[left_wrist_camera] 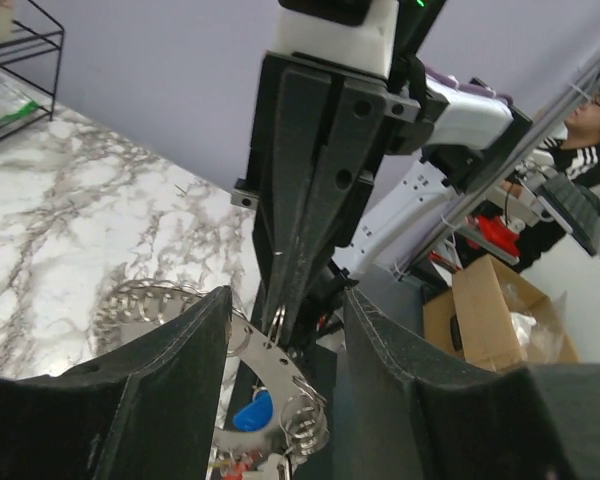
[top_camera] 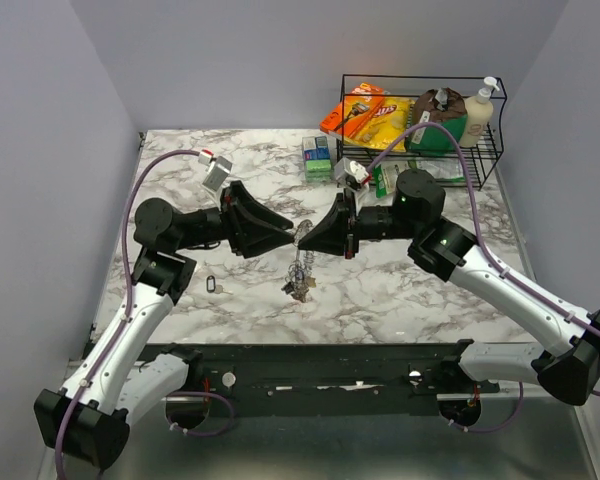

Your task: Put the keys on the keyring

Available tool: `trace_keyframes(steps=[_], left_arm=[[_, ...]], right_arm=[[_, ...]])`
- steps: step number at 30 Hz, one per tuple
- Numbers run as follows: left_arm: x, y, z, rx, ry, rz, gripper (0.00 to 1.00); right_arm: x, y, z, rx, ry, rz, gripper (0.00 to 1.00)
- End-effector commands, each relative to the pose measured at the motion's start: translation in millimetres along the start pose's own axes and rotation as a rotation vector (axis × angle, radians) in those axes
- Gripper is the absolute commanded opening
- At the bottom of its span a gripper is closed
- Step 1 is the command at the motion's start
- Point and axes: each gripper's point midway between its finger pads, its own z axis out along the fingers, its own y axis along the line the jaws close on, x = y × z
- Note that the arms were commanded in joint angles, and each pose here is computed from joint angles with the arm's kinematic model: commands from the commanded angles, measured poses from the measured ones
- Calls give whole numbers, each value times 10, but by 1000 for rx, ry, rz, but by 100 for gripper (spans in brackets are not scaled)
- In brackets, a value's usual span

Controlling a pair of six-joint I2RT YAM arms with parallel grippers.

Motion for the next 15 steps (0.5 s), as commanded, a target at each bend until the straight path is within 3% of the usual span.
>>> trace_keyframes(steps=[1,15], left_arm=[[100,-114,52,53,73,27,54],[226,11,64,1,122,33,41]], right_arm=[[-325,176,-39,-73,-73,-64,1],[-354,178,-71,-82,-85,-56,1]])
